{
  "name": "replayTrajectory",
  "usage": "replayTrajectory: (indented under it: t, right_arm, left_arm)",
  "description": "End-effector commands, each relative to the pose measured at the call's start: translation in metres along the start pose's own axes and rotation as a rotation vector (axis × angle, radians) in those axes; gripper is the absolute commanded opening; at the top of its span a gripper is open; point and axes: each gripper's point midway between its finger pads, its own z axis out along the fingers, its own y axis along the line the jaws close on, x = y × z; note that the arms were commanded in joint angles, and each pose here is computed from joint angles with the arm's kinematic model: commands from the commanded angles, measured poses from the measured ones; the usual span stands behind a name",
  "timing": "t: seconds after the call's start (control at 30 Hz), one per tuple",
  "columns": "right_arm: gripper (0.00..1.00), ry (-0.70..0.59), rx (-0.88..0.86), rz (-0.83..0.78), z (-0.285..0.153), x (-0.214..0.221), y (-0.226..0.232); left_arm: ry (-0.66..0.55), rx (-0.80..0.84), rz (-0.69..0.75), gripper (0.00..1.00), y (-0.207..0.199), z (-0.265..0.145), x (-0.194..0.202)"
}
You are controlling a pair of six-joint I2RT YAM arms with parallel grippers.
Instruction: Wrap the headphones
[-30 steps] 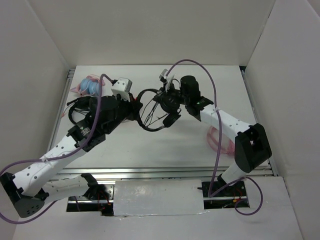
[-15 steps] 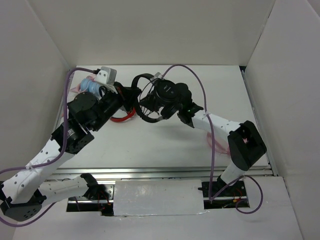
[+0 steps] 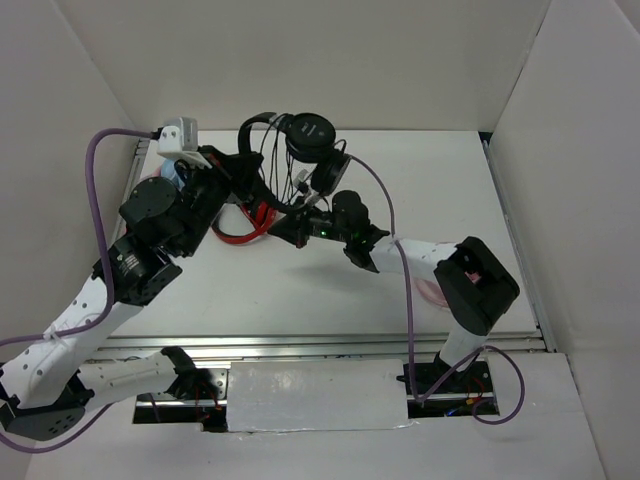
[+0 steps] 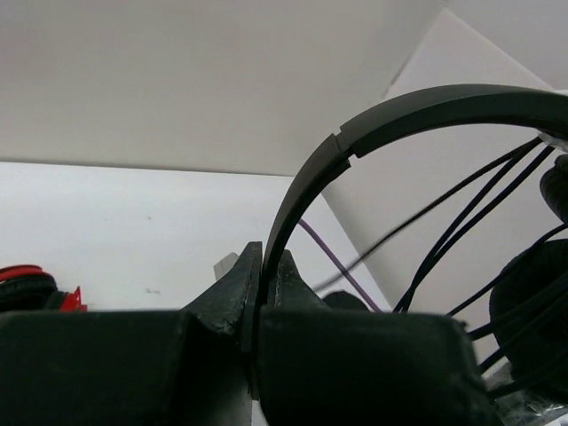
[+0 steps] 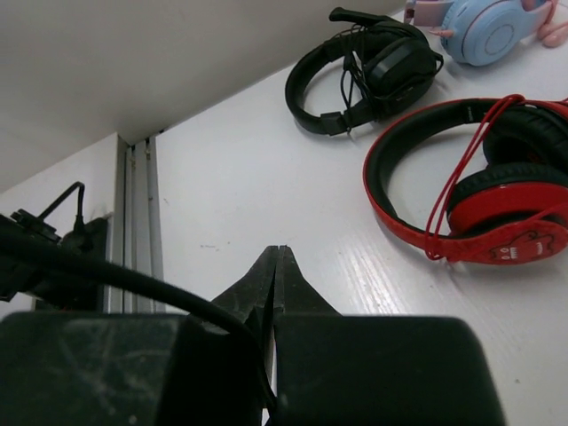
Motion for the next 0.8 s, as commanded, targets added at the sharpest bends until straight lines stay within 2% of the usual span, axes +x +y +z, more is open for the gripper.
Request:
replayTrajectory:
  t: [0.0, 0.13, 0.27, 0.4, 0.43, 0.47, 0.5, 0.53, 0.57, 0.6, 0.7, 0.73, 0.77]
  right_arm:
    - [0.0, -0.081, -0.019, -0.019, 0.004, -0.019, 0.019]
    - [0.0, -0.043, -0.008, 0.018, 0.0, 0.004, 0.041]
    - [0.0, -0.008, 0.01, 0.015, -0.014, 0.021, 0.072]
    - [0.0, 0.096, 0.077, 0.0, -0.022, 0.045, 0.086]
    - [0.0, 0.104, 0.075, -0.032, -0.023, 0.046, 0.098]
    - [0.0, 0.1, 0.175, -0.076, -0.036, 0.041, 0.097]
    - [0.0, 0.101, 0.176, -0.087, -0.036, 0.041, 0.096]
    - [0.0, 0.081, 0.164, -0.11, -0.043, 0.032, 0.114]
    - [0.0, 0.092, 0.266, -0.131, -0.053, 0.033, 0.101]
    - [0.0, 0.066, 0.266, -0.159, -0.061, 0.023, 0.113]
    - [0.0, 0.049, 0.363, -0.21, -0.083, 0.003, 0.105]
    - [0.0, 0.079, 0.394, -0.23, -0.089, 0.004, 0.097]
    - [0.0, 0.055, 0.428, -0.245, -0.092, -0.013, 0.094]
  left_arm:
    - [-0.174, -0.09, -0.197, 0.0, 0.003, 0.001, -0.048]
    - [-0.251, -0.344, -0.315, 0.0, 0.042, 0.01, -0.048]
    - [-0.356, -0.601, -0.273, 0.0, 0.08, 0.021, -0.045]
    - [-0.351, -0.711, -0.22, 0.0, 0.096, 0.035, -0.03]
    - [-0.348, -0.72, -0.212, 0.0, 0.097, 0.038, -0.027]
    - [-0.345, -0.768, -0.171, 0.0, 0.11, 0.044, -0.018]
    - [-0.345, -0.769, -0.171, 0.0, 0.11, 0.044, -0.018]
    - [-0.328, -0.792, -0.147, 0.0, 0.116, 0.051, -0.008]
    - [-0.302, -0.829, -0.14, 0.0, 0.128, 0.051, 0.001]
    - [-0.269, -0.832, -0.123, 0.0, 0.131, 0.058, 0.01]
    - [-0.126, -0.787, -0.089, 0.0, 0.14, 0.074, 0.051]
    - [-0.104, -0.781, -0.087, 0.0, 0.142, 0.076, 0.06]
    - [-0.058, -0.757, -0.066, 0.0, 0.142, 0.077, 0.074]
